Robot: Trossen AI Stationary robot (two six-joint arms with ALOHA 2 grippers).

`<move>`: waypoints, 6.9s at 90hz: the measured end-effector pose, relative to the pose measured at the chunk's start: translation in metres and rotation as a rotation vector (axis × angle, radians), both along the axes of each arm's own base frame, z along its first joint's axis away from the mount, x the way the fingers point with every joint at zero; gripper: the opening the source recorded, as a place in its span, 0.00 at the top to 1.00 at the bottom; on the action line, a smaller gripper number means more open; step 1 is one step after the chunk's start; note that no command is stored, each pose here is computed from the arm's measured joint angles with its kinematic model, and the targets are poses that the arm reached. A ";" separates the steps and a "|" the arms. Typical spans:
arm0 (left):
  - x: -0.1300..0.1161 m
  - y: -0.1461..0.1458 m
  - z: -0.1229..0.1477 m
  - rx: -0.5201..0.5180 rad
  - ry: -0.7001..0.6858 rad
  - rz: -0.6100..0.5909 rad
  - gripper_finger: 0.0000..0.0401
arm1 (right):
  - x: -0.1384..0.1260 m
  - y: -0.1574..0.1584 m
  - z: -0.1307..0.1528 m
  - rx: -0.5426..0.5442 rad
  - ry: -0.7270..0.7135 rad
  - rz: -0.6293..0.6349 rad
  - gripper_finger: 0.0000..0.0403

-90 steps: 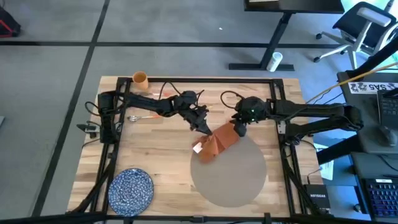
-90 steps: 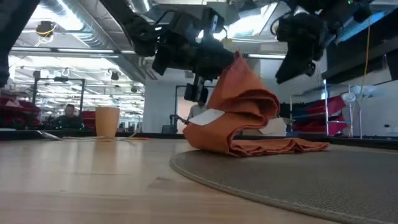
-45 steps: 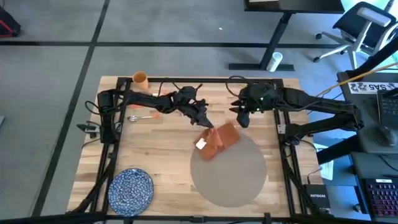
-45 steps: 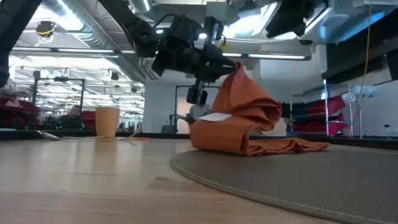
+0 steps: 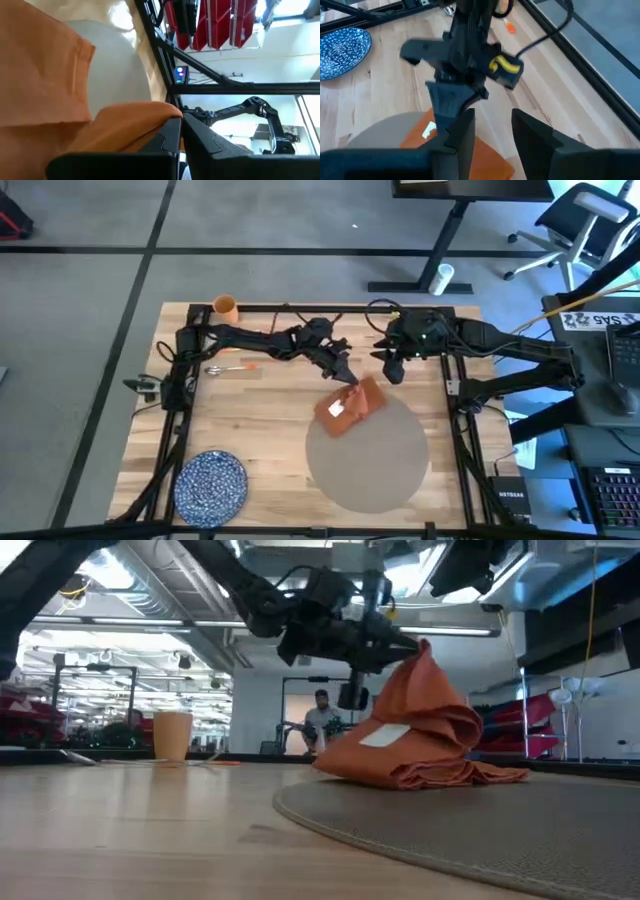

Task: Set table place
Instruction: Fold the orange napkin

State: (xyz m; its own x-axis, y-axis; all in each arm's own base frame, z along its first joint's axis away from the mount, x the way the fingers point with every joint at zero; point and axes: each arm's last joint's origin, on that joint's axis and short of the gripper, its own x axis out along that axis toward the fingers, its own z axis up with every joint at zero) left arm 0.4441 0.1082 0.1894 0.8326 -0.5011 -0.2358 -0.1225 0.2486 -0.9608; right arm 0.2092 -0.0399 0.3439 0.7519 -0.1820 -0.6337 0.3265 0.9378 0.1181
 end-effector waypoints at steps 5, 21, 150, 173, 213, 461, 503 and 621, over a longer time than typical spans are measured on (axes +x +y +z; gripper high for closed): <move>0.004 0.000 -0.003 -0.007 0.003 -0.010 1.00 | 0.000 0.000 0.000 -0.001 0.005 0.002 0.71; 0.014 0.002 -0.007 -0.008 -0.003 -0.017 1.00 | -0.001 0.000 -0.001 -0.002 0.009 0.002 0.71; 0.019 0.019 -0.030 0.097 0.025 0.118 0.97 | 0.001 -0.001 0.001 -0.019 -0.012 -0.006 0.71; 0.025 0.018 -0.018 0.110 -0.025 0.090 0.83 | 0.001 -0.001 0.001 -0.019 -0.011 -0.005 0.71; 0.025 0.018 -0.019 0.098 0.007 0.091 0.66 | 0.001 -0.001 0.001 -0.019 -0.010 -0.004 0.71; -0.206 -0.114 0.112 1.060 0.001 0.170 1.00 | 0.063 0.082 -0.100 0.047 0.190 -0.033 0.71; -0.244 -0.112 0.108 1.055 -0.027 0.217 1.00 | 0.099 0.092 -0.122 0.028 0.456 -0.002 0.71; -0.250 -0.111 0.097 1.121 -0.016 0.214 1.00 | 0.100 0.087 -0.166 -0.003 0.657 -0.211 0.33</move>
